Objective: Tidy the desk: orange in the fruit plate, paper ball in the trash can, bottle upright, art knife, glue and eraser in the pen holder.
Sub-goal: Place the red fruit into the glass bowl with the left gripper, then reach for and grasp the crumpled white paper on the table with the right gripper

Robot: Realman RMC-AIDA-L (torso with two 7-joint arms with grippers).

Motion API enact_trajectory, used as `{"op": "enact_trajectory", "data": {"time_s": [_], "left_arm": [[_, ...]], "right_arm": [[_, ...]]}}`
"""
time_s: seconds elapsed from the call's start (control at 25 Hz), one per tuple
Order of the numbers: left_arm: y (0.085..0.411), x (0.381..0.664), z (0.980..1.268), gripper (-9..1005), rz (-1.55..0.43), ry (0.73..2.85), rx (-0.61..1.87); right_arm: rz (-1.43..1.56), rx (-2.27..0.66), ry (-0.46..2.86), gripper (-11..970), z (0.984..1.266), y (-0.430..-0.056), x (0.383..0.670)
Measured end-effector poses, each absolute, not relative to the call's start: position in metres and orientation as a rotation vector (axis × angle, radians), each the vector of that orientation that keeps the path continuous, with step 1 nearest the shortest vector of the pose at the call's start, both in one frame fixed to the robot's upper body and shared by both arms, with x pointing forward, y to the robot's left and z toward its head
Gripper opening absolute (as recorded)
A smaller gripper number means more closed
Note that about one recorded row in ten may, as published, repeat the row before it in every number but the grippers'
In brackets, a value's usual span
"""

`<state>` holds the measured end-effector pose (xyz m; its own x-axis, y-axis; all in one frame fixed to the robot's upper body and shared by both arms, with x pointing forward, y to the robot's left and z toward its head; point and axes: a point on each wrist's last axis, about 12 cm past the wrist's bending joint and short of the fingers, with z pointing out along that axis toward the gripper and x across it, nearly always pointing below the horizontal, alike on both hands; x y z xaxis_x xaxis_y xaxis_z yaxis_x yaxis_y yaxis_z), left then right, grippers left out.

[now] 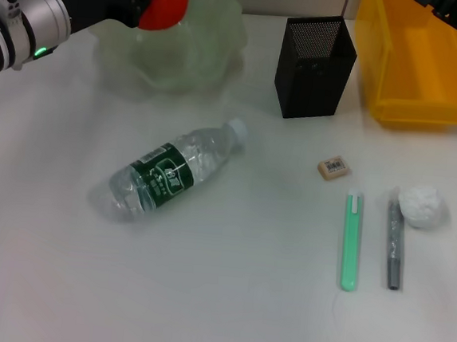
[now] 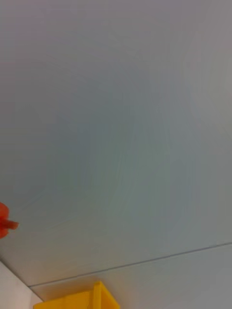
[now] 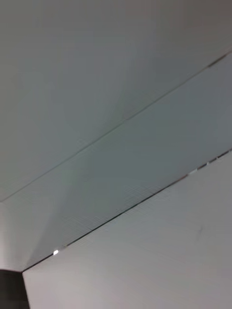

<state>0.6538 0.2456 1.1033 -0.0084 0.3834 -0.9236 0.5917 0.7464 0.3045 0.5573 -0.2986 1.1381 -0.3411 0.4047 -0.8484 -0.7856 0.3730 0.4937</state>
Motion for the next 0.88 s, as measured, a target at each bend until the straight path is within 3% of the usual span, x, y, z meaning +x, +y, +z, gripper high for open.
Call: {"op": "enact_trajectory", "data": {"time_s": [0.4, 0.6, 0.68, 0.88], "left_arm": [[0.243, 0.654, 1.103, 388, -0.190, 1.622, 0.820], [0.242, 0.653, 1.102, 625, -0.196, 1.620, 0.819], [0.243, 0.652, 1.102, 628, -0.202, 1.618, 0.802], [0.245, 0.650, 1.100, 632, -0.216, 1.618, 0.771]], "right_arm": [[1.288, -0.410, 1.497, 822, 1.153, -0.303, 0.564], [1.243, -0.538, 1.656, 821, 1.186, -0.305, 0.573], [1.136, -0.637, 1.779, 821, 1.214, -0.301, 0.574], [0.898, -0.730, 1.989, 820, 1.250, -0.292, 0.568]]}}
